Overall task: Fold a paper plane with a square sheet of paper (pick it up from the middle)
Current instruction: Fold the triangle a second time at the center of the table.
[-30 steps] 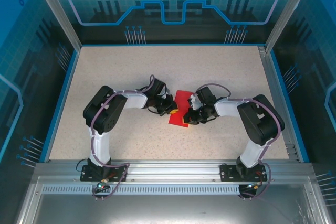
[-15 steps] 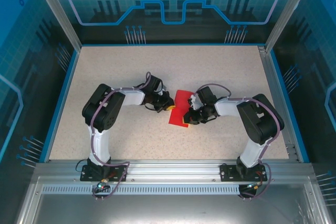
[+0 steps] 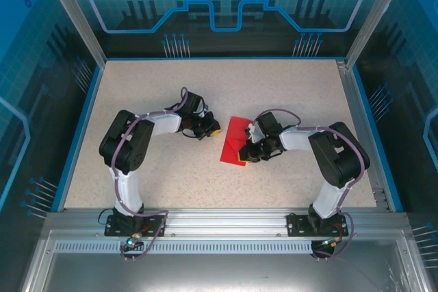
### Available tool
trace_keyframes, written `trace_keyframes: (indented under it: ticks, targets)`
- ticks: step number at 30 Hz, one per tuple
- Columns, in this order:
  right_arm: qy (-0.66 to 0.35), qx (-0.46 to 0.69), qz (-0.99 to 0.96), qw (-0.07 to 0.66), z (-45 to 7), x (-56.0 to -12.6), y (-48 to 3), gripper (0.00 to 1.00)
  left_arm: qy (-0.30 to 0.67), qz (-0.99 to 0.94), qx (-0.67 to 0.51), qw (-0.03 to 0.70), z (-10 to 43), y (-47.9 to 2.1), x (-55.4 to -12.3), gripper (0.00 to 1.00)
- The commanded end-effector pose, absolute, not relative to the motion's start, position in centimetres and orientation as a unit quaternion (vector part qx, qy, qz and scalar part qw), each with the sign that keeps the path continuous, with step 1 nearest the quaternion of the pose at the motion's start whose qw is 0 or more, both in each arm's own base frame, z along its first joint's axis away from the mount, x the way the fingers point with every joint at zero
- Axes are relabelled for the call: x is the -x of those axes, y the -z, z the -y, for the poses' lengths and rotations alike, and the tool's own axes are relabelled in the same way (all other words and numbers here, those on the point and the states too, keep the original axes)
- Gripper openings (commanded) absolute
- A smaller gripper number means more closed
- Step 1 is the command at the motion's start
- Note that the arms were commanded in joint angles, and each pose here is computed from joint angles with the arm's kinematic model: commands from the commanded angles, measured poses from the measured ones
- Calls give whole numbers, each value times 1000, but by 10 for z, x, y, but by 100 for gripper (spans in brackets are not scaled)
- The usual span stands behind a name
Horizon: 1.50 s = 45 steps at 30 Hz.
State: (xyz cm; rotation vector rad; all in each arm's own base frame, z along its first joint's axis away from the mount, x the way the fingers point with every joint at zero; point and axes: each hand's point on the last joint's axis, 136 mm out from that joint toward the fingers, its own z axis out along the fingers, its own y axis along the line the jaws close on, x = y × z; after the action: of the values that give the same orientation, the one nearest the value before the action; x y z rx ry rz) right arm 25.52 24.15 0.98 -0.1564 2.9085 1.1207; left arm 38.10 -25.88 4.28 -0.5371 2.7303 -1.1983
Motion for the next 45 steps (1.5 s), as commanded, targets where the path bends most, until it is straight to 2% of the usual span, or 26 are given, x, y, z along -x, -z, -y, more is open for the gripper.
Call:
trace_keyframes:
  ticks: [1, 11, 21, 31, 38, 45]
  targets:
    - [-336, 20, -941, -25, -230, -244, 3, 8, 425, -896, 119, 50, 287, -65, -362, 1]
    - [-365, 14, -931, 18, -241, -268, -24, 11, 438, -896, 74, 4, 323, -44, -347, 0]
    - [-390, 13, -920, 42, -251, -278, -45, 14, 384, -918, 95, 1, 310, -8, -348, 0]
    - [-361, 10, -932, 31, -264, -290, -24, 14, 373, -923, 97, -6, 305, -2, -342, 0]
    - [-313, 9, -950, -11, -245, -267, 12, 14, 378, -920, 97, -8, 307, -5, -341, 0]
    - [-350, 23, -936, 12, -255, -271, -21, 16, 390, -916, 92, -9, 310, -11, -340, 1]
